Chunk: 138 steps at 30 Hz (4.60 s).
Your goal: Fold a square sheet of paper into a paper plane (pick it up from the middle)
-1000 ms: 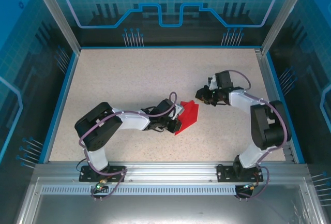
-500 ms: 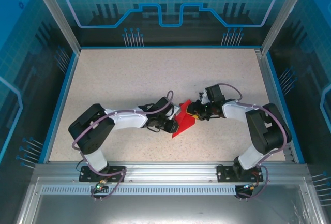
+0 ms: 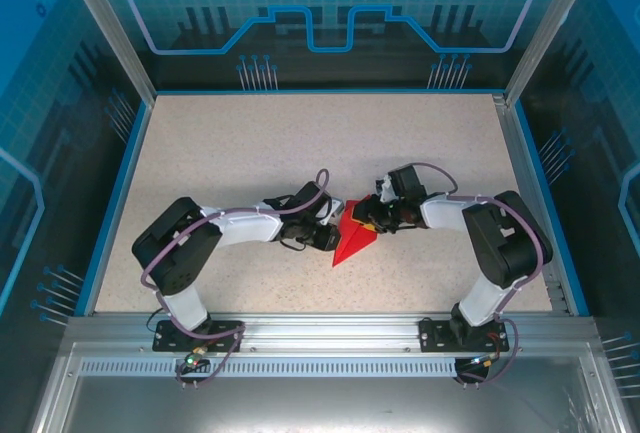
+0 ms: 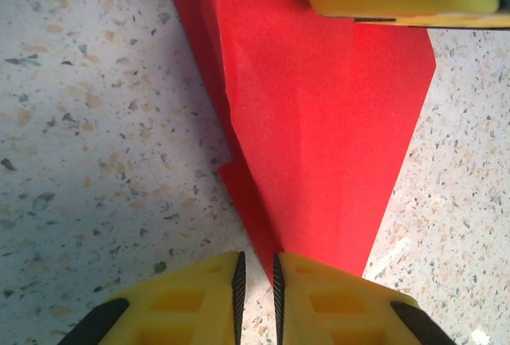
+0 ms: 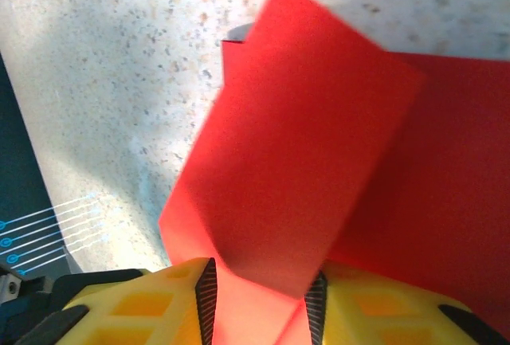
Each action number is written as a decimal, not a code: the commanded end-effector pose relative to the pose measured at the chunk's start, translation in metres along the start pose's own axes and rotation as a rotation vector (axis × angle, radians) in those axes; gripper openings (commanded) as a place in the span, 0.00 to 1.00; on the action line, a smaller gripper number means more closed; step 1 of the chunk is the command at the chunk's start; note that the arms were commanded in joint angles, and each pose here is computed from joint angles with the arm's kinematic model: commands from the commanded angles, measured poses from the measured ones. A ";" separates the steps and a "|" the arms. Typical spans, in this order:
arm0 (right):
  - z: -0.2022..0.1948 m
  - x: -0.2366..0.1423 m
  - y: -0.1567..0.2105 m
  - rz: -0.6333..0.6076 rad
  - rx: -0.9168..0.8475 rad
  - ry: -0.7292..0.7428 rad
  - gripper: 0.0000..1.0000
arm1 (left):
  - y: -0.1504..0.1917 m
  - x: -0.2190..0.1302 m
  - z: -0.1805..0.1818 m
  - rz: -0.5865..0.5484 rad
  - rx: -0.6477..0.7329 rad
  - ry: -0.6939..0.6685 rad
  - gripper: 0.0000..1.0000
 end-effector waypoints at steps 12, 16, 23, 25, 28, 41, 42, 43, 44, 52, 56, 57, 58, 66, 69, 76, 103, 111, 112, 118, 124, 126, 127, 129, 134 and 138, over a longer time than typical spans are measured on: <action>0.016 0.023 0.014 0.054 -0.036 -0.044 0.20 | -0.005 -0.025 0.012 -0.013 -0.119 0.062 0.34; 0.022 0.019 0.015 0.039 -0.057 -0.077 0.10 | -0.004 -0.040 0.015 -0.024 -0.187 0.091 0.46; 0.052 -0.007 0.008 -0.020 -0.105 -0.132 0.00 | -0.002 -0.066 0.018 -0.093 -0.335 0.216 0.55; 0.062 -0.015 0.007 -0.038 -0.111 -0.172 0.00 | -0.003 -0.073 0.017 -0.123 -0.364 0.245 0.56; 0.075 -0.027 0.003 -0.064 -0.116 -0.227 0.00 | -0.005 -0.085 0.016 -0.185 -0.420 0.294 0.59; 0.121 -0.061 -0.013 -0.159 -0.125 -0.404 0.00 | -0.002 -0.118 0.002 -0.342 -0.632 0.526 0.76; 0.122 -0.063 -0.014 -0.163 -0.124 -0.411 0.00 | -0.003 -0.119 0.000 -0.344 -0.635 0.545 0.77; 0.125 -0.064 -0.015 -0.167 -0.124 -0.422 0.00 | -0.004 -0.120 -0.001 -0.343 -0.635 0.561 0.77; 0.126 -0.066 -0.015 -0.170 -0.121 -0.434 0.00 | -0.004 -0.120 -0.002 -0.339 -0.637 0.569 0.77; 0.131 -0.068 -0.015 -0.171 -0.104 -0.477 0.00 | -0.022 -0.127 -0.015 -0.359 -0.605 0.673 0.73; 0.128 -0.067 -0.015 -0.170 -0.090 -0.489 0.00 | -0.026 -0.131 -0.019 -0.362 -0.560 0.686 0.58; 0.127 -0.067 -0.015 -0.170 -0.085 -0.490 0.00 | -0.027 -0.131 -0.020 -0.359 -0.551 0.683 0.54; 0.127 -0.067 -0.015 -0.170 -0.086 -0.491 0.00 | -0.027 -0.130 -0.019 -0.353 -0.548 0.676 0.50; 0.122 -0.067 -0.016 -0.172 -0.075 -0.488 0.00 | -0.031 -0.136 -0.024 -0.352 -0.489 0.665 0.25; 0.119 -0.066 -0.015 -0.170 -0.071 -0.485 0.00 | -0.031 -0.135 -0.024 -0.344 -0.480 0.654 0.21; 0.118 -0.067 -0.015 -0.167 -0.070 -0.488 0.00 | -0.030 -0.133 -0.021 -0.330 -0.459 0.618 0.11; 0.049 -0.125 -0.011 -0.295 -0.054 -0.166 0.59 | -0.038 -0.188 0.032 -0.220 0.144 -0.661 0.00; 0.037 -0.138 -0.013 -0.314 -0.049 -0.147 0.64 | -0.046 -0.148 0.008 -0.068 0.489 -1.005 0.00; 0.035 -0.139 -0.013 -0.314 -0.047 -0.146 0.64 | -0.044 -0.138 0.003 -0.048 0.536 -1.025 0.00; 0.028 -0.144 -0.015 -0.311 -0.037 -0.153 0.64 | -0.026 -0.080 -0.021 0.037 0.748 -1.084 0.01; 0.024 -0.144 -0.015 -0.303 -0.032 -0.160 0.64 | -0.003 -0.032 -0.043 0.085 0.905 -1.085 0.06; 0.023 -0.143 -0.015 -0.301 -0.031 -0.163 0.64 | 0.006 -0.018 -0.047 0.110 0.946 -1.076 0.07; 0.023 -0.143 -0.015 -0.298 -0.031 -0.165 0.63 | 0.010 -0.011 -0.048 0.127 0.960 -1.072 0.07; 0.022 -0.142 -0.015 -0.295 -0.030 -0.167 0.63 | 0.015 -0.003 -0.048 0.144 0.970 -1.057 0.10; 0.020 -0.137 -0.014 -0.277 -0.020 -0.175 0.62 | 0.023 0.003 -0.055 0.166 0.946 -0.933 0.25; 0.017 -0.134 -0.014 -0.264 -0.015 -0.175 0.61 | 0.031 0.000 -0.070 0.159 0.895 -0.737 0.42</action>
Point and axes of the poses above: each hand's point on the last joint's axis, 136 mm out from that joint toward the fingers, its own x axis out along the fingers, its own z axis along the line the jaws close on, y = z × x, the point moved 6 cm from there along -x, back along the fingers
